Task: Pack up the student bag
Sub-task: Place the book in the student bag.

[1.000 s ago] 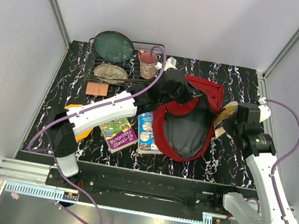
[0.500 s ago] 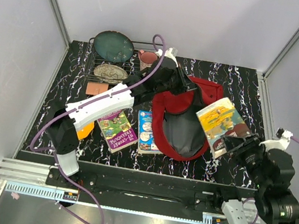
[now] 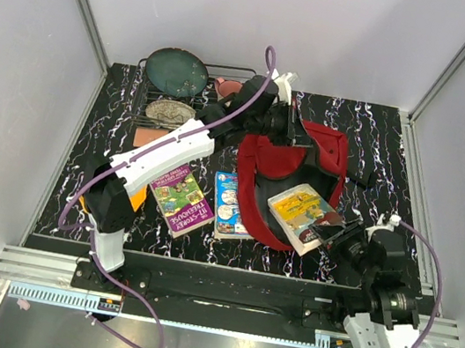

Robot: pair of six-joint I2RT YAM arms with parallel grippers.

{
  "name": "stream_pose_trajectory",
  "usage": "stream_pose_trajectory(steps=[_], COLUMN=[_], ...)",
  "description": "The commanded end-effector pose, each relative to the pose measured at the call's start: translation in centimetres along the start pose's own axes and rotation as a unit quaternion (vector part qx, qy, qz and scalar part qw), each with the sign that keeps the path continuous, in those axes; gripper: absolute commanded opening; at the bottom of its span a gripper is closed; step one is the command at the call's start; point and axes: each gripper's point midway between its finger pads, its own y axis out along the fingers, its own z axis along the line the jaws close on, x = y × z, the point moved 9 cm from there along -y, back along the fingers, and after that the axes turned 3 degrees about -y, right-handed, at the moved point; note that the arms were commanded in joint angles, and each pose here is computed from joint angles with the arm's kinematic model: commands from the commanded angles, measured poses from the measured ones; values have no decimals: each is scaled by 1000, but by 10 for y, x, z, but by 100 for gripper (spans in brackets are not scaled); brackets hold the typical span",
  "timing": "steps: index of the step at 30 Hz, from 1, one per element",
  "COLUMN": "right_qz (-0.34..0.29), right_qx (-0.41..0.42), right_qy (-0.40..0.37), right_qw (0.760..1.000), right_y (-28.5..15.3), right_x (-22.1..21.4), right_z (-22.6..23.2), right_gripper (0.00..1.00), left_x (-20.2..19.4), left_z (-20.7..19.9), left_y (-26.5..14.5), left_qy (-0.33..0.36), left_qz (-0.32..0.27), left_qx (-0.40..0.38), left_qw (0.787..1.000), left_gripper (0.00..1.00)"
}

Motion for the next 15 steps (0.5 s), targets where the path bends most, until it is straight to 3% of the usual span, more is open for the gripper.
stream_pose_trajectory(steps=[1, 6, 9, 15], right_qz=[-70, -87, -106, -115], right_qx=[151, 180, 238, 166], right_qy=[-5, 17, 36, 71], right_qw=[986, 980, 965, 977], right_y=[7, 25, 34, 60], right_x=[23, 35, 44, 44], right_z=[43, 52, 63, 35], right_gripper=[0, 0, 0, 0], left_x=[3, -7, -13, -17], left_z=[-24, -17, -14, -12], left_y=[-19, -24, -25, -26], left_qy=[35, 30, 25, 20], left_qz=[14, 32, 37, 40], left_qx=[-73, -71, -71, -79], left_qw=[997, 997, 996, 996], left_gripper=[0, 0, 0, 0])
